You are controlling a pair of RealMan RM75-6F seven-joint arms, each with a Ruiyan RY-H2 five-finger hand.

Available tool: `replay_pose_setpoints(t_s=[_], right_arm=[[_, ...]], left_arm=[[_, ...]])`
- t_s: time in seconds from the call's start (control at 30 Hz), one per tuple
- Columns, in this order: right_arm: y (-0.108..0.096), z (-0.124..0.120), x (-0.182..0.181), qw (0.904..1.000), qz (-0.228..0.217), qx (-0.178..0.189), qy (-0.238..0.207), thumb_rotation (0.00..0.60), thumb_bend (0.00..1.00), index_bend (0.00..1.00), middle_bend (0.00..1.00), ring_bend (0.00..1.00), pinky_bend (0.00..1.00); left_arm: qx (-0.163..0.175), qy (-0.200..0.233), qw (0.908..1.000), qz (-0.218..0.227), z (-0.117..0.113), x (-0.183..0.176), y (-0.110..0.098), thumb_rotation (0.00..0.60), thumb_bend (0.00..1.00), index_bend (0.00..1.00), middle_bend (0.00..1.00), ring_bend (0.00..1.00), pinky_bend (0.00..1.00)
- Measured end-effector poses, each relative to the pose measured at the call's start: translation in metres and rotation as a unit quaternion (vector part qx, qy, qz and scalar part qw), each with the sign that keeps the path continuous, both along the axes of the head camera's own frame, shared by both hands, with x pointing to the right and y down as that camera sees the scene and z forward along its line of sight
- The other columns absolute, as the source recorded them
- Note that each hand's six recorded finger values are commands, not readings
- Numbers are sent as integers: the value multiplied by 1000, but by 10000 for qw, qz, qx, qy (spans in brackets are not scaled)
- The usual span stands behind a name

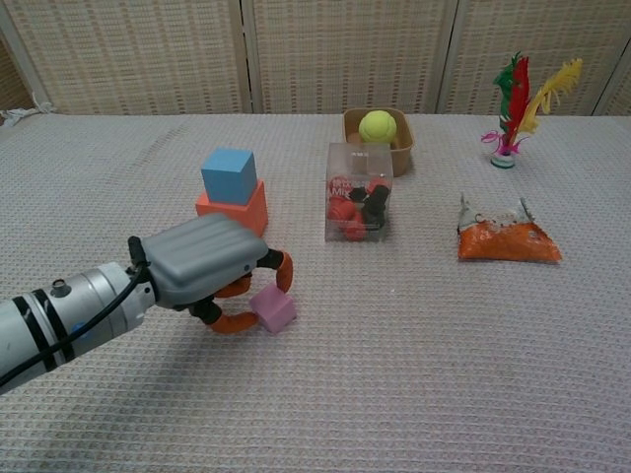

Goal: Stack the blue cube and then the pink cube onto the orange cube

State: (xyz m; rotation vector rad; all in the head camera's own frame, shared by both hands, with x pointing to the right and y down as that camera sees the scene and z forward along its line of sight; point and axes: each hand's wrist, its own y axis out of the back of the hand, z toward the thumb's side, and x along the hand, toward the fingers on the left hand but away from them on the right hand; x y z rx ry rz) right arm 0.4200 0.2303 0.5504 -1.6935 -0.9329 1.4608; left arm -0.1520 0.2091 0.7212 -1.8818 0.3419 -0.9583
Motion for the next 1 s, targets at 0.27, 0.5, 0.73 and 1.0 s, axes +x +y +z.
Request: replay_pose_setpoints(t_s=[0.27,0.5,0.73,1.0], right_arm=[[0,0,0,10000,0,7,11,600,139,0,0,0,0],[1,1,0,10000,-16,-10,34,600,139,0,0,0,0],[1,3,-1,10000,-18,-19,69,600,139,0,0,0,0],[2,7,-5,9999,-65,-63,80,600,139,0,0,0,0]], left_arm=[[-35,199,9998,-90,-6,1,-2,600,343,446,1000,1000,1000],[-141,235,9993,-245,-17,-8,-8,600,343,446,1000,1000,1000],[-41,-34,9989,-458,-40,-38,-28,600,342,448,1000,1000,1000],[-55,-379,9957,-839,-72,-64,-52,600,341,466,1000,1000,1000]])
